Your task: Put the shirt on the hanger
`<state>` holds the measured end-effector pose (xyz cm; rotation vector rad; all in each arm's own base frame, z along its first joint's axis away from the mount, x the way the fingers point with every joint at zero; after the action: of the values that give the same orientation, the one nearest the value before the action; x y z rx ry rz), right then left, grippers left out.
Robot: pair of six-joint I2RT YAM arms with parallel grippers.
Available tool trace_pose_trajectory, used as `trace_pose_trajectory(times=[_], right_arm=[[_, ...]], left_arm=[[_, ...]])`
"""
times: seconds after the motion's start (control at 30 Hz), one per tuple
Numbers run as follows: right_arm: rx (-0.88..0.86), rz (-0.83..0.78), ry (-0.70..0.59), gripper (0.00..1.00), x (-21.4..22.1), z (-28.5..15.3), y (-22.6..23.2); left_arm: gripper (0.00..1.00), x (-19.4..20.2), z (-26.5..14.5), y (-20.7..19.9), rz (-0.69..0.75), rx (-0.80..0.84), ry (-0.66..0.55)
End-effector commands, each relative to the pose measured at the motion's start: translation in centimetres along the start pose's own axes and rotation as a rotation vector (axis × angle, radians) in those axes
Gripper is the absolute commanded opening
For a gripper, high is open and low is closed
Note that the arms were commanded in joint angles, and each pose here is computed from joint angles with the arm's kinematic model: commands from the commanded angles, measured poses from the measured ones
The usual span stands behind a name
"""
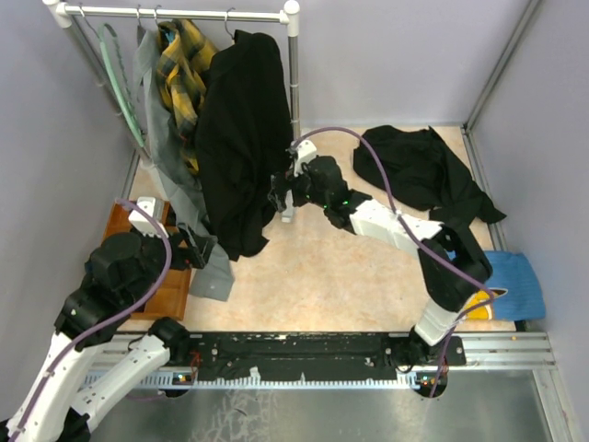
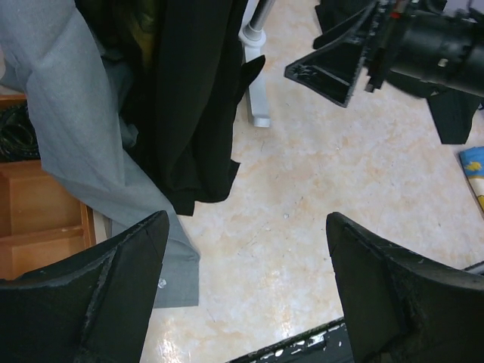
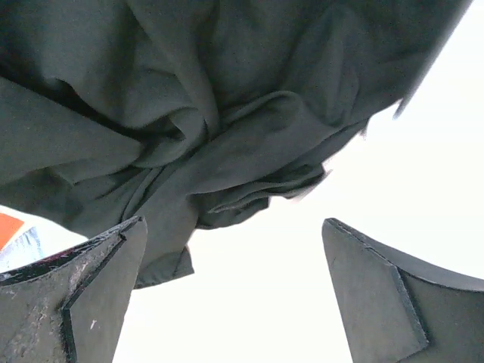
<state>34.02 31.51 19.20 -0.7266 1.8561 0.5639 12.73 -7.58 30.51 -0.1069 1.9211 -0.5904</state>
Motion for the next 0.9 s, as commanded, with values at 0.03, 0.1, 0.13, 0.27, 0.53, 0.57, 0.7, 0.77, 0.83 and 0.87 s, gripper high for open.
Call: trace_pose_trajectory(times=[0.03, 0.1, 0.13, 0.27, 0.53, 0.57, 0.7, 0.77, 0.83, 0.87], right_arm=[[0.111, 0.012, -0.090, 0.99, -2.9, -3.4, -0.7], [0.079, 0.010, -0.118, 0.99, -4.0, -3.9, -0.3], [0.073, 0.009, -0.137, 0.99, -4.6, -4.0, -0.2], [0.094, -0.005, -0.160, 0.99, -6.7, -3.0, -0.6], [0.136, 0.014, -0.178, 0.32, -9.1, 2.1, -1.4], [0.138, 0.008, -0.188, 0.10, -9.5, 2.5, -1.4], [0.198, -0.010, -0.201, 0.00, -9.4, 5.1, -2.4], [0.272, -0.016, -0.193, 0.00, -9.3, 6.5, -3.4], [0.338, -0.026, -0.204, 0.00, -9.3, 8.2, -4.3], [0.385, -0.031, -0.194, 0.00, -8.9, 9.3, -4.8]], left_arm=[[0.90, -1.5, 0.9, -0.8, 0.020, 0.028, -0.058], [0.90, -1.2, 1.1, -0.8, 0.013, 0.029, -0.053], [0.90, -1.0, 1.2, -0.8, 0.008, 0.029, -0.049], [0.90, -0.4, 1.1, -0.5, -0.011, 0.021, -0.031], [0.90, -0.3, 0.1, -0.1, -0.034, 0.007, -0.044], [0.90, -0.4, 0.0, 0.0, -0.034, 0.005, -0.045], [0.90, -0.4, -0.3, 0.1, -0.034, -0.001, -0.048], [0.90, -0.4, -0.4, 0.0, -0.034, 0.003, -0.047], [0.90, -0.4, -0.4, 0.0, -0.039, 0.009, -0.044], [0.90, -0.4, -0.4, -0.1, -0.040, 0.012, -0.042]])
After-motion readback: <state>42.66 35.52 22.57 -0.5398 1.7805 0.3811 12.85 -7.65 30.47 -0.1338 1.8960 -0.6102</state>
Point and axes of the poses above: each gripper's point midway between its finger pads, its own z axis out along the fingers, its own y axis along the line the jaws close on, x = y × z, the point moved 6 cm from there along -z, back along the fingers, and after that the axes turned 9 degrees about -z, right-handed, at the moved point
